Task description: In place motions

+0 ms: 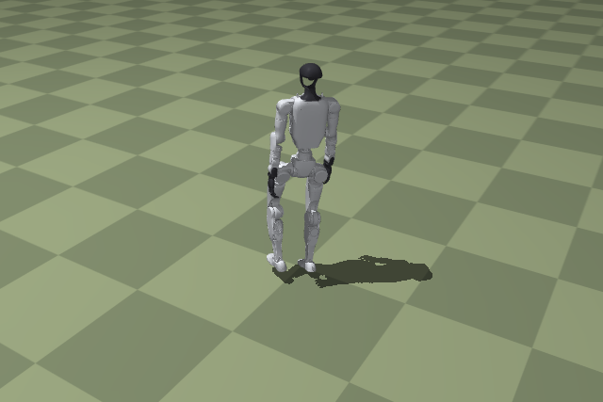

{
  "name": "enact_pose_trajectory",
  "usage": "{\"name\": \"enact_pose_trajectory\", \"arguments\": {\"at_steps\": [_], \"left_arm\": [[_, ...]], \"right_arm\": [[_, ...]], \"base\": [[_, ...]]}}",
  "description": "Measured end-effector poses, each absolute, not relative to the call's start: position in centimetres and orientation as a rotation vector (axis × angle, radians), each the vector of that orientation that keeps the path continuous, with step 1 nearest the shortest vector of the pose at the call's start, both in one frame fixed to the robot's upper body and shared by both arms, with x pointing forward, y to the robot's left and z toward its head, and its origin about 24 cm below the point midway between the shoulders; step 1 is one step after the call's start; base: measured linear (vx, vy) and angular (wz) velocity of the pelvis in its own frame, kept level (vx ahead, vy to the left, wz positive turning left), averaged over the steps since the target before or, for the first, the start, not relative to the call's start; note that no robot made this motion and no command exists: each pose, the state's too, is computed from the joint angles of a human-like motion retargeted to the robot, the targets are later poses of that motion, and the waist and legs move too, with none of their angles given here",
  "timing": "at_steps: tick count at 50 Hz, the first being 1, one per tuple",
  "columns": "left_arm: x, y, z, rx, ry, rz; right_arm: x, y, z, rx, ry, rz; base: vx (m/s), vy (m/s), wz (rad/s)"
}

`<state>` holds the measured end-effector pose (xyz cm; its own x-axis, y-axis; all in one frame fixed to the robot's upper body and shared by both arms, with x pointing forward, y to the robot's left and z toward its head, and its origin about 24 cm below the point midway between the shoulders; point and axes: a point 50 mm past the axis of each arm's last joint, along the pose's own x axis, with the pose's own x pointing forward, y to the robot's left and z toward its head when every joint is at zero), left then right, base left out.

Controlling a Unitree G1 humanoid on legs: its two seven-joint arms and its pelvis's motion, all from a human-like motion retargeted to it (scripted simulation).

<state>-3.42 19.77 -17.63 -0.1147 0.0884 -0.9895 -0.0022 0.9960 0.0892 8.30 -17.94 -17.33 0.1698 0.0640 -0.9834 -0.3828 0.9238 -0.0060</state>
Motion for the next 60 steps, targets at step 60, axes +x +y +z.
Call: {"name": "enact_pose_trajectory", "arguments": {"at_steps": [60], "left_arm": [[22.4, 14.7, -12.2, 0.011, 0.932, -0.076]], "right_arm": [[-9.6, -24.4, -15.6, -0.099, 1.813, -0.118]], "base": [[0.07, -0.02, 0.06]]}}
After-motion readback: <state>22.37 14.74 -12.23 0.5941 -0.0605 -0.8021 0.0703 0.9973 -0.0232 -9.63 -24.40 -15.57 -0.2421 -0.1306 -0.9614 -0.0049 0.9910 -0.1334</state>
